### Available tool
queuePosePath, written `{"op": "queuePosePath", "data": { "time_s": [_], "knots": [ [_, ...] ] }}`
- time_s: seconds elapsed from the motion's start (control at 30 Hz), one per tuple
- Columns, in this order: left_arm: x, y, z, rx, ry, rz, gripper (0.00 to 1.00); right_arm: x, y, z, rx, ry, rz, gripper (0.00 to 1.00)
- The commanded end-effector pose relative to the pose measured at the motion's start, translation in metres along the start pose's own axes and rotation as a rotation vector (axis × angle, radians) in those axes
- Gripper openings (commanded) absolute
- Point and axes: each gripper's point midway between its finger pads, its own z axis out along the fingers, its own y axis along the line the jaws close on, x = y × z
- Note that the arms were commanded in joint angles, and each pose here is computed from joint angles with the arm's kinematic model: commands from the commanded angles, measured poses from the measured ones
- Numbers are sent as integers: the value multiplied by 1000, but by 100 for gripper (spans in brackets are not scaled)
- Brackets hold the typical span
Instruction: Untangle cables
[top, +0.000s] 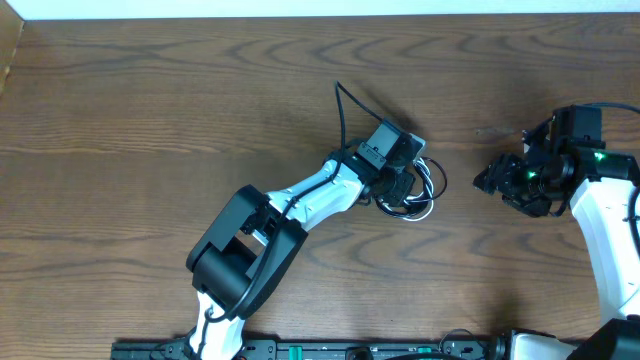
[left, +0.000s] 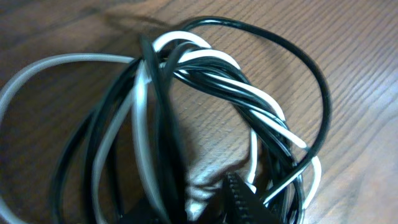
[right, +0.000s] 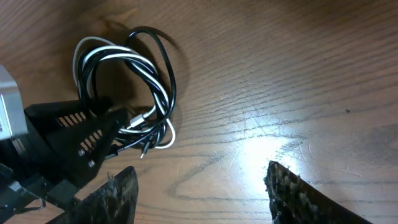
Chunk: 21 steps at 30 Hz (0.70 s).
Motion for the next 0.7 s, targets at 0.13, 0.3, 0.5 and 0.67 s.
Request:
{"op": "queuePosePath", "data": {
  "time_s": [0.13, 0.3, 0.5, 0.67],
  "knots": [
    [-20, 8, -19, -35, -60, -47, 7, -4, 0, -6, 4, -20, -16, 63],
    [-57, -6, -82, 28, -195, -81, 8, -3, -1, -5, 5, -15, -15, 63],
    [-93, -30, -171, 124, -383, -65, 7, -3, -1, -5, 5, -15, -15, 63],
    [-105, -38, -219, 134, -488, -50, 7, -3, -1, -5, 5, -14, -14, 63]
  ]
}}
